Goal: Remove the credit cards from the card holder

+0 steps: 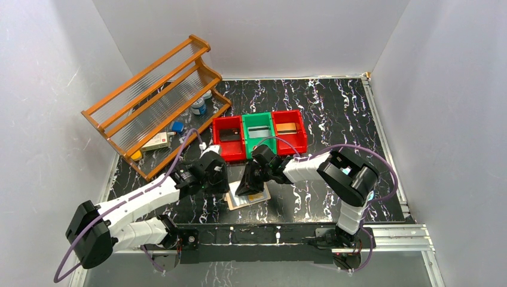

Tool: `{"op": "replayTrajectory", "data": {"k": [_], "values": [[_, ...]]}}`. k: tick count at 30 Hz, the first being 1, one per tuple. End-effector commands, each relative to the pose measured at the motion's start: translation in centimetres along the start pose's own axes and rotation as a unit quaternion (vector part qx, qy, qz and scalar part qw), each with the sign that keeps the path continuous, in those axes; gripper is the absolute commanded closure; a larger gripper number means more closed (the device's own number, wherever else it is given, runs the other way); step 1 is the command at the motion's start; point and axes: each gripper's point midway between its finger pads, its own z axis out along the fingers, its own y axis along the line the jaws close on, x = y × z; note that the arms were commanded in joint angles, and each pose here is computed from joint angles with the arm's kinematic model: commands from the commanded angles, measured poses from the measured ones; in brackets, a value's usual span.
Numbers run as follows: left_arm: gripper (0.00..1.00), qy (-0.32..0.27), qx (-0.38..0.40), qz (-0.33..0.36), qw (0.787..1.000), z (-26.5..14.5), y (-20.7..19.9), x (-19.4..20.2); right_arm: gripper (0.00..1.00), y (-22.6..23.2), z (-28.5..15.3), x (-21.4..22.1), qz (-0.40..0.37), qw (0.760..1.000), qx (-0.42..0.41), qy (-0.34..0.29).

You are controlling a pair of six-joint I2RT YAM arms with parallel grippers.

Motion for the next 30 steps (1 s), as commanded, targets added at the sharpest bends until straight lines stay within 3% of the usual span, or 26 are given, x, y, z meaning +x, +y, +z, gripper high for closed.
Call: {"op": "replayTrajectory", "data": {"k": [1,7,11,15,30], "values": [[0.59,-0.033,0.077,-0.001,0.997,-2.0,-4.0,-3.0,0.74,-1.3,0.2,-0.6,0.007,0.999,0.028,-0.019],[0.70,-0.022,0.159,-0.051,0.986,-1.9,-7.8,-3.4,0.76,-0.9,0.1,-0.7,0.007,0.999,0.020,-0.024],[0.89,-0.002,0.146,-0.087,0.985,-0.4,-7.5,-2.5,0.77,-1.0,0.2,-0.6,0.012,1.000,0.017,-0.020],[1.00,0.015,0.115,-0.104,0.988,1.2,-6.1,-1.2,0.77,-1.0,0.2,-0.6,0.014,1.000,0.016,-0.021],[1.00,0.071,0.023,-0.086,0.993,5.7,-2.0,2.5,0.74,3.1,-1.3,-1.1,-0.016,0.999,-0.027,-0.023]]}}
